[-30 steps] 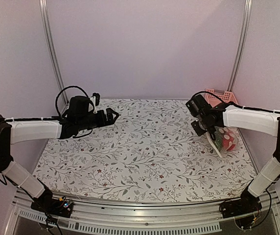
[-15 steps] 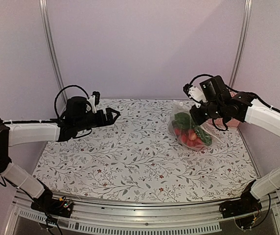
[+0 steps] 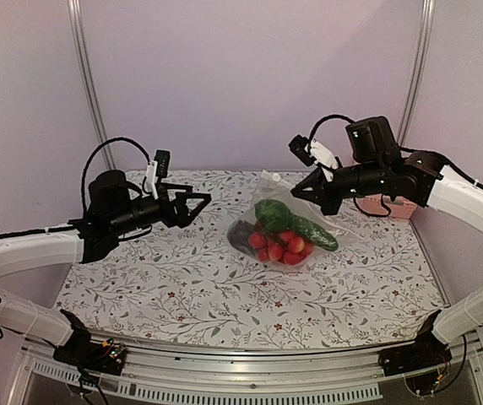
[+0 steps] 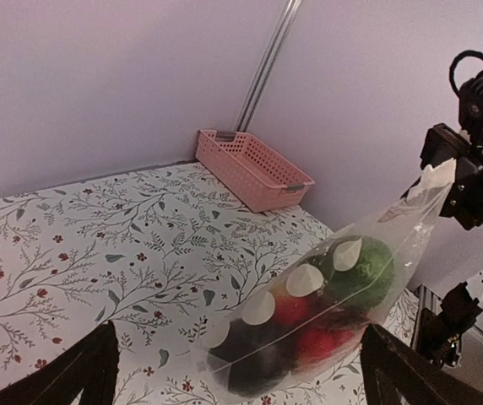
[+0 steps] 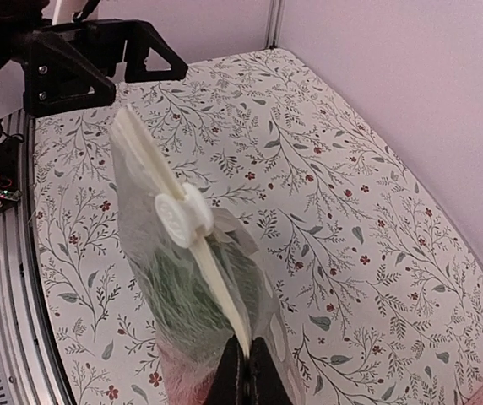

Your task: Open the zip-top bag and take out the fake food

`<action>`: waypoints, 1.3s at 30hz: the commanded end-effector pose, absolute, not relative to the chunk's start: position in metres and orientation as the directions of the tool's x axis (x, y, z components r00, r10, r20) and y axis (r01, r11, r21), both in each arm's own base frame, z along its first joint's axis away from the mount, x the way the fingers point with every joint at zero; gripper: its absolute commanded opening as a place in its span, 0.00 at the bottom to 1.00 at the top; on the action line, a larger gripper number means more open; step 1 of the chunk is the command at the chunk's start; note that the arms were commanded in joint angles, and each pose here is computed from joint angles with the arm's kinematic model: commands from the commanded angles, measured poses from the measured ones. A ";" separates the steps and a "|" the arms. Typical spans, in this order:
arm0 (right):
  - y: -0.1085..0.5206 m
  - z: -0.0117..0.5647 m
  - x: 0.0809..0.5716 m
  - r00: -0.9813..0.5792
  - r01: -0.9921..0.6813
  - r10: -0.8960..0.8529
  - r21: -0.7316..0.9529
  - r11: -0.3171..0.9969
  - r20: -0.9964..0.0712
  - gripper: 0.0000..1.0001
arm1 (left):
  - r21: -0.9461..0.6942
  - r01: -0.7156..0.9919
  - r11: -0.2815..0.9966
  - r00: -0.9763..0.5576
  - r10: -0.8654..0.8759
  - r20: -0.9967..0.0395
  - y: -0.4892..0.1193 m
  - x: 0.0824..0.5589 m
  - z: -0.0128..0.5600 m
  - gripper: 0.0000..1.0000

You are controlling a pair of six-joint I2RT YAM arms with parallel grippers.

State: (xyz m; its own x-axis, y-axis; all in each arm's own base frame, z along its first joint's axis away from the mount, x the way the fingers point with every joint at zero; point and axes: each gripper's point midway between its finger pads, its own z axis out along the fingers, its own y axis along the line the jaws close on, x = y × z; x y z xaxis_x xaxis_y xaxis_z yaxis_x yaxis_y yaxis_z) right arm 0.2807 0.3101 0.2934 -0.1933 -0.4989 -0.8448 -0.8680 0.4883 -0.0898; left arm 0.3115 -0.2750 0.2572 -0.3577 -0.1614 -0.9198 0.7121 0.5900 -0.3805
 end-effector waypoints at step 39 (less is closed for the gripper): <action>0.408 0.318 0.198 0.015 -1.000 -0.295 -0.012 -0.013 -0.955 0.52 | -0.034 0.939 0.342 -0.065 0.078 -0.995 -0.344 0.199 0.274 0.00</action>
